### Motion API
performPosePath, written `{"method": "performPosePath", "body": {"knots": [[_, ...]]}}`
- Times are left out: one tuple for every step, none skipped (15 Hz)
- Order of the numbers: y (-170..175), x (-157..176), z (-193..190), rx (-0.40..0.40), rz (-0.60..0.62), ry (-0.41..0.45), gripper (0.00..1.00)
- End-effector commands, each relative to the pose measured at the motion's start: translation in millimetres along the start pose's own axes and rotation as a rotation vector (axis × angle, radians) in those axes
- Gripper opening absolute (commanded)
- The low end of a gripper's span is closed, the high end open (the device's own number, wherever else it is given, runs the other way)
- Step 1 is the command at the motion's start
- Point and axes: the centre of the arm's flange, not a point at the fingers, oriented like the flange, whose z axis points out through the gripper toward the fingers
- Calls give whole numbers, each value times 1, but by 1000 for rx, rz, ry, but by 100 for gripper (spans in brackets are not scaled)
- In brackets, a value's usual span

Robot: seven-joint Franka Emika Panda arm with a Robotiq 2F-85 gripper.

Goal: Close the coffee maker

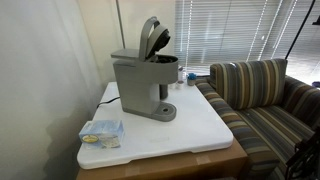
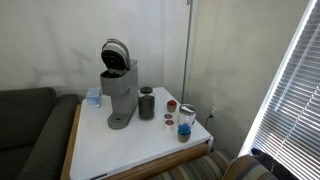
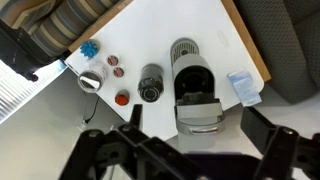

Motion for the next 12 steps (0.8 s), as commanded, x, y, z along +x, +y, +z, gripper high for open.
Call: {"method": "performPosePath", "body": {"knots": [[-8,34,12,20,0,153,100],[-11,45,16,23,3,196,100],[-15,57,21,33,2,237,100],[-18,66,28,48,2,274,100],[-19,78,36,58,2,304,100],[-19,89,46,77,-19,307,100],[-19,93,53,97,-30,303,100],[-26,70,41,62,-5,284,100],[-27,76,51,76,-10,283,100],[-26,81,57,80,-11,281,100],[-25,83,59,81,-11,280,100],[-26,86,59,69,-11,280,100]]}}
